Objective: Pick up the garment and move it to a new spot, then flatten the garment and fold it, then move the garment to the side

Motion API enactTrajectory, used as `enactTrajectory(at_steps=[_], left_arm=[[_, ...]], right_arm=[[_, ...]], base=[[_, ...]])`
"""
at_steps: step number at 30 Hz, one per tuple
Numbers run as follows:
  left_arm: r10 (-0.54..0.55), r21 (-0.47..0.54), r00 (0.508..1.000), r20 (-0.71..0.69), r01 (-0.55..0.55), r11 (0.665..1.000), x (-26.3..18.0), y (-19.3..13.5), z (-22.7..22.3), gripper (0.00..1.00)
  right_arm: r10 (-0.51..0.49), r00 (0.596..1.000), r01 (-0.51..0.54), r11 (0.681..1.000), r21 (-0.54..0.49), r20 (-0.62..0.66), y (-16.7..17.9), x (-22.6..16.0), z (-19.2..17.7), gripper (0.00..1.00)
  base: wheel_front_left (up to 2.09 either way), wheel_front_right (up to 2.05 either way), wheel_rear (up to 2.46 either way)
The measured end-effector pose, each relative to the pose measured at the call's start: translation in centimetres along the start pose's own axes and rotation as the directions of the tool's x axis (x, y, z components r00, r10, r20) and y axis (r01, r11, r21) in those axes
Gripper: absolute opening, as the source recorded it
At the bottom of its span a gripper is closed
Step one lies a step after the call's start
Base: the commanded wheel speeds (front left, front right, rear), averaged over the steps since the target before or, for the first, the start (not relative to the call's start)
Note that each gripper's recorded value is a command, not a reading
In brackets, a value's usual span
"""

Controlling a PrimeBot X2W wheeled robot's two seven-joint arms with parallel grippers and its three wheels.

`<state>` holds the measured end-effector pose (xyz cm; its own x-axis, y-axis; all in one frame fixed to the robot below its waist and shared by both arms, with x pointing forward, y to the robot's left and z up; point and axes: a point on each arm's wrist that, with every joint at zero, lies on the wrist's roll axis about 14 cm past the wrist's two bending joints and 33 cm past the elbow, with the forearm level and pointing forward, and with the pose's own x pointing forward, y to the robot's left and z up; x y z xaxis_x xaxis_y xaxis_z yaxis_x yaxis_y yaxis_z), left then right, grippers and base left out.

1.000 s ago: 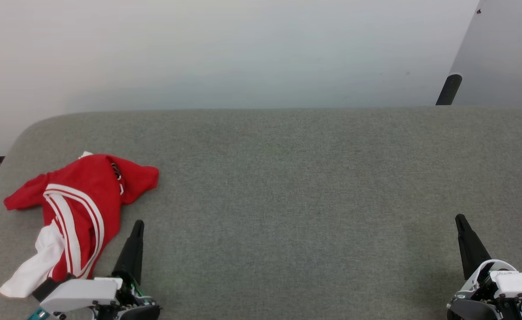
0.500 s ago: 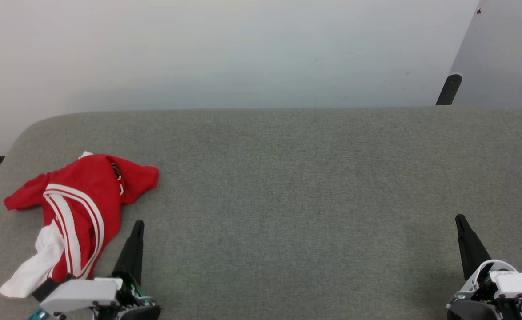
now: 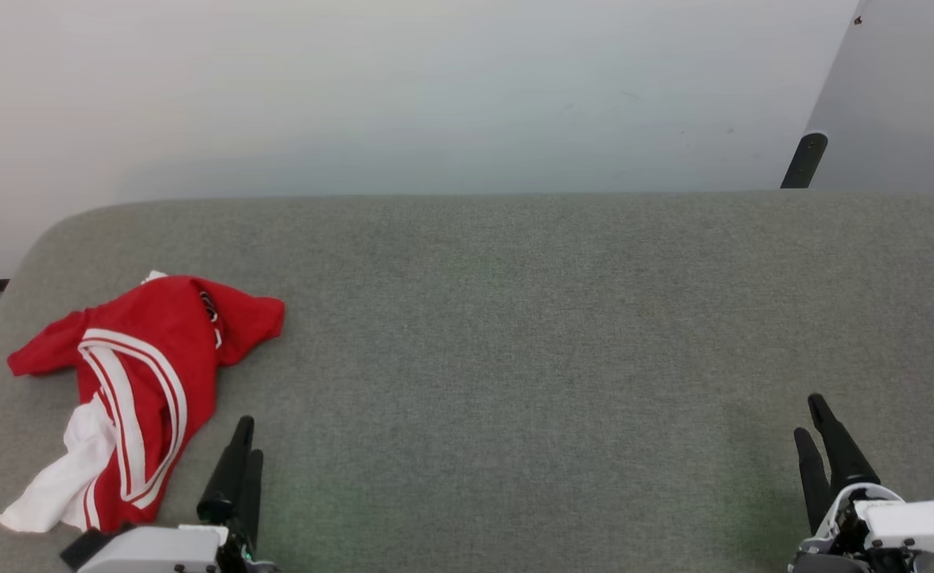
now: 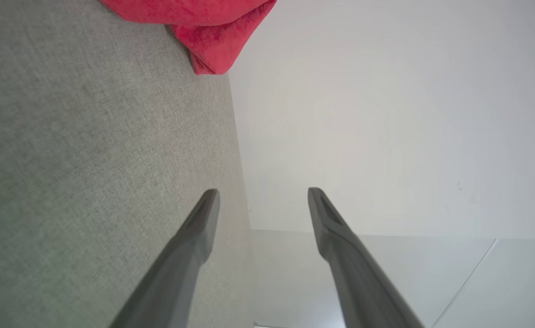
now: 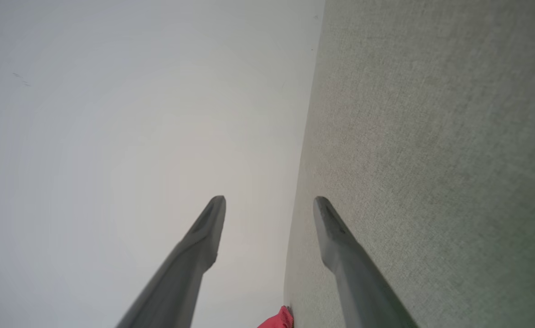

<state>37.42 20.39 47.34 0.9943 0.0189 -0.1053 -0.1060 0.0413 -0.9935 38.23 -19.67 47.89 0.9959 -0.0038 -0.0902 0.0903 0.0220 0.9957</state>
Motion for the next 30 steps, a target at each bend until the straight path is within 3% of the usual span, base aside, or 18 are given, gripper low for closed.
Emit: enactTrajectory(at_steps=[8, 14, 23, 30], left_arm=[[-0.011, 0.154, 1.000, 0.005, 0.010, 0.988, 0.4, -0.6, 0.5, 1.00], [-0.005, 0.296, 1.000, -0.005, 0.006, 0.955, 0.7, -0.8, 0.4, 1.00], [-0.002, 0.479, 1.000, 0.003, 0.001, 0.878, 0.8, -1.0, 0.8, 1.00], [-0.003, 0.617, 1.000, -0.003, 0.004, 0.787, 0.7, -0.9, 0.9, 1.00]], right_arm=[[0.012, 1.000, -0.014, 0.990, -0.140, -0.016, 0.8, 1.0, -0.3, 1.00], [0.014, 0.999, -0.024, 0.961, -0.276, -0.039, 1.2, 1.5, -0.7, 1.00], [0.019, 0.998, -0.045, 0.881, -0.470, -0.061, 1.6, 2.3, -1.2, 1.00], [0.030, 0.996, -0.073, 0.778, -0.624, -0.080, 2.1, 2.8, -1.5, 1.00]], base=[[0.00, 0.00, 0.00], [0.00, 0.00, 0.00], [0.00, 0.00, 0.00], [0.00, 0.00, 0.00]])
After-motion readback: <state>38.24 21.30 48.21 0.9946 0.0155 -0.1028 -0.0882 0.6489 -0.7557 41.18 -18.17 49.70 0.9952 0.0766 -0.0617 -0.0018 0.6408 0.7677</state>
